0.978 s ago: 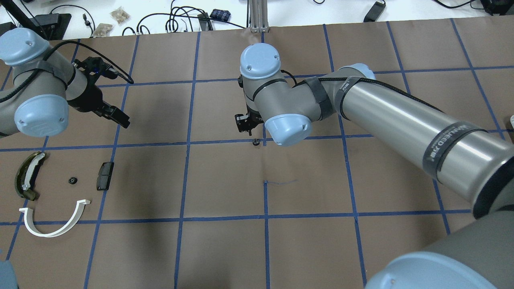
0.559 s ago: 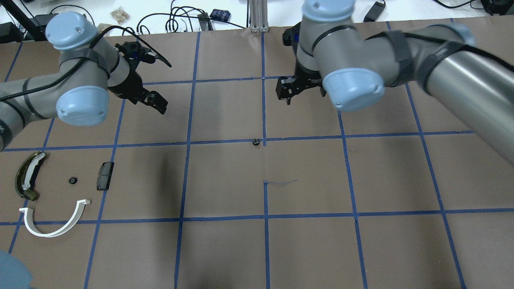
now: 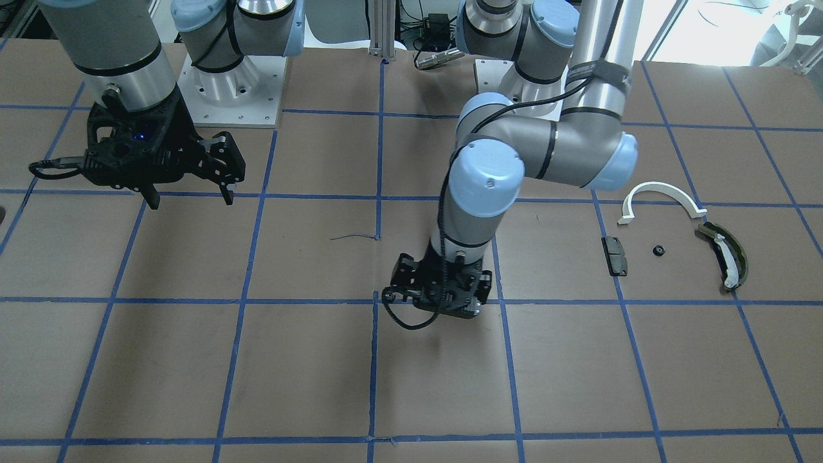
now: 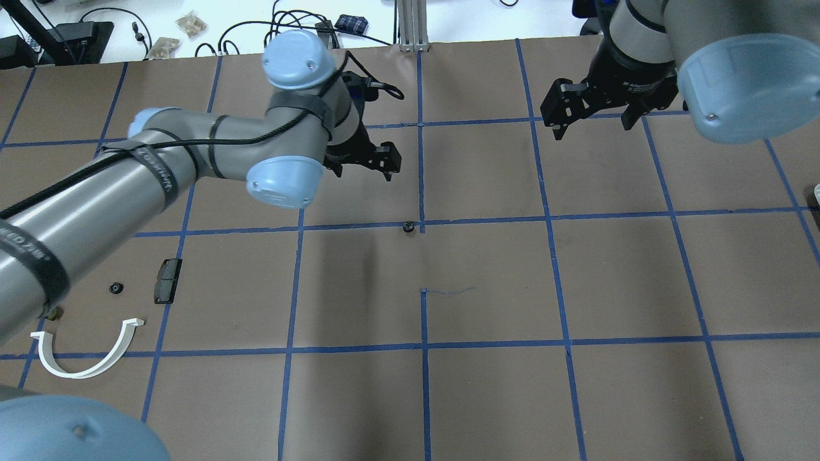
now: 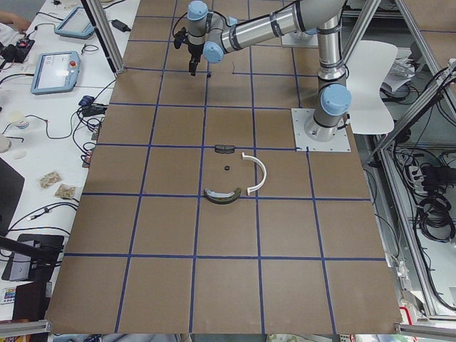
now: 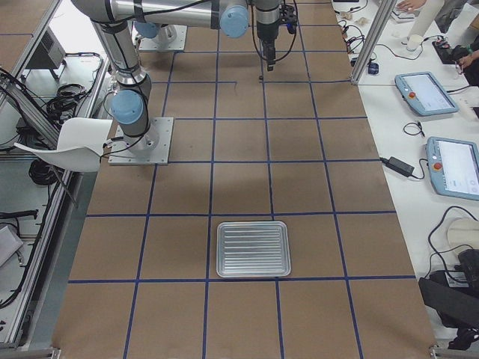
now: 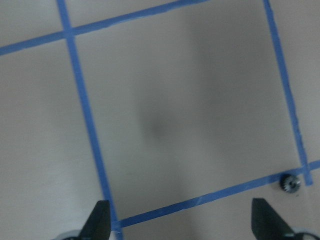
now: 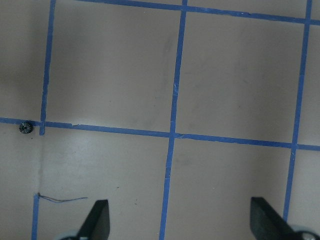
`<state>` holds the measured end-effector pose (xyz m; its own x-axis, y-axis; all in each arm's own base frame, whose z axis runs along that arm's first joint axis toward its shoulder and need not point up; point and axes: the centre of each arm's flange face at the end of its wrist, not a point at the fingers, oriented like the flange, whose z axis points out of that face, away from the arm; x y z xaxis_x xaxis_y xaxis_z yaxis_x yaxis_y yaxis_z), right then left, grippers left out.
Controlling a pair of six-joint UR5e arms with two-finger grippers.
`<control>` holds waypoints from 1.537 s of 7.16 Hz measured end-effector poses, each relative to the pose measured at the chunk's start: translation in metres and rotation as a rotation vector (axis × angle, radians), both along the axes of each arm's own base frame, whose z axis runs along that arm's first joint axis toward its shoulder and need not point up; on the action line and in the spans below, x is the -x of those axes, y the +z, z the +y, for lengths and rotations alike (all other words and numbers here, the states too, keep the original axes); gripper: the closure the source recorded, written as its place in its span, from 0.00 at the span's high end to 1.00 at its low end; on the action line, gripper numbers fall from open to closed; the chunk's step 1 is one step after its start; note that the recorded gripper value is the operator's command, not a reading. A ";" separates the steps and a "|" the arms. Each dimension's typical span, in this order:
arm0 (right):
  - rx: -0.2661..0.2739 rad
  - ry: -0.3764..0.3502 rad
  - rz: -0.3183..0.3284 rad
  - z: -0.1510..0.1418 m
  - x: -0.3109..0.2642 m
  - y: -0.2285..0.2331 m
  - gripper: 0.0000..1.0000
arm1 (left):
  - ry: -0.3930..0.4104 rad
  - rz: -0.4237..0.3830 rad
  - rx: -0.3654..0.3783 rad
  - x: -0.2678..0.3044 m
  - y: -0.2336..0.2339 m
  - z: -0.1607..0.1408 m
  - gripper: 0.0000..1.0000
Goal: Place bearing gear from tray to pile
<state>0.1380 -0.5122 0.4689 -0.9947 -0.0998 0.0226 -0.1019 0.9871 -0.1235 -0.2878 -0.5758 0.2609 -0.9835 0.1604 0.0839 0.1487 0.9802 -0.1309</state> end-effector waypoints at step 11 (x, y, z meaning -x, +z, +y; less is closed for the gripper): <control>-0.010 -0.194 -0.065 0.010 0.001 0.031 1.00 | 0.086 -0.071 -0.099 0.069 -0.088 0.026 0.67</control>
<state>0.1374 -0.5018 0.4997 -0.9946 0.0943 -0.0423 0.0986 0.9886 -0.1136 -0.3563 -0.5502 0.1728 -0.9973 0.0694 0.0252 0.0687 0.9973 -0.0253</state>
